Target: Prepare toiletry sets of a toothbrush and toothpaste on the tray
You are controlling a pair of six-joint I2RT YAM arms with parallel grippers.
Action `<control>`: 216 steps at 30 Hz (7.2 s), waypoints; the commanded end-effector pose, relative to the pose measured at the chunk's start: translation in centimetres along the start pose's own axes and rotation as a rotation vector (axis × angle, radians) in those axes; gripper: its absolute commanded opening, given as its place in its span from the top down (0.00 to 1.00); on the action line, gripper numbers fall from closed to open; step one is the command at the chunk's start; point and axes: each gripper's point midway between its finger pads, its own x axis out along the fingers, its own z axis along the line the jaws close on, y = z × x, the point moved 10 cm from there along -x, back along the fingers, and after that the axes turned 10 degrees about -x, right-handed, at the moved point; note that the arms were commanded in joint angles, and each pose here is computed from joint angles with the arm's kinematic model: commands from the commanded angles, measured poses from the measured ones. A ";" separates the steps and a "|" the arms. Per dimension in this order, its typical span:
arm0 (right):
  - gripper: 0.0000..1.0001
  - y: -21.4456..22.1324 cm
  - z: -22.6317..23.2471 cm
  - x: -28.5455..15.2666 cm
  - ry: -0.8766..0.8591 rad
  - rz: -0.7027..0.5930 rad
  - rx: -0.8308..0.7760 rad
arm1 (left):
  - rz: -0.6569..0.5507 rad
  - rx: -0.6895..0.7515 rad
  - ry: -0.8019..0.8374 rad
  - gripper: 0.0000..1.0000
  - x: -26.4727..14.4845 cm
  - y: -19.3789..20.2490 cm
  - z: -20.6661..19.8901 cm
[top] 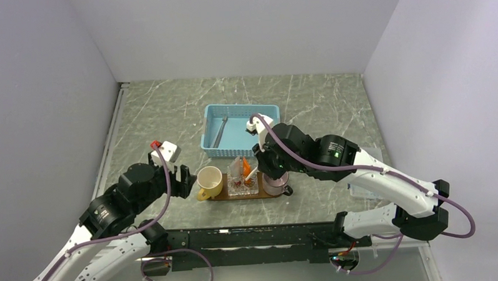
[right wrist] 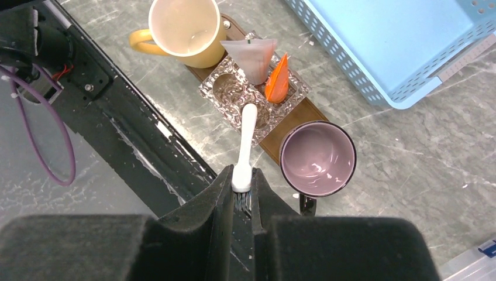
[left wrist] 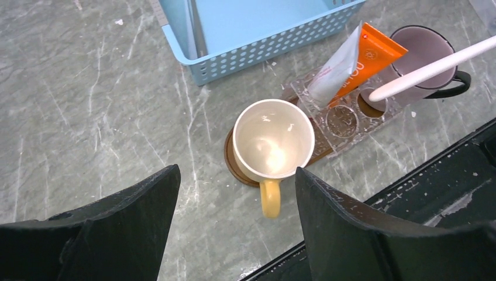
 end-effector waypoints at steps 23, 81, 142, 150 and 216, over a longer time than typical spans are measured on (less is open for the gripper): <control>1.00 2.9 0.8 3.9 0.081 -0.076 0.129 | -0.118 -0.049 -0.052 0.22 -0.3 -0.2 0.6; 0.80 5.2 2.1 6.8 0.178 -0.111 0.159 | -0.113 -0.045 -0.046 0.21 -0.2 -0.1 0.6; 0.63 -0.5 -8.0 4.7 0.265 -0.160 0.222 | 0.051 -0.006 -0.104 0.03 8.6 -10.2 -2.5; 0.63 1.1 -8.3 4.3 0.216 -0.134 0.237 | 0.151 -0.028 -0.095 0.07 15.5 -12.6 -1.4; 0.64 3.7 -7.9 4.5 0.123 -0.062 0.264 | 0.557 -0.135 -0.281 0.54 34.9 -4.9 5.1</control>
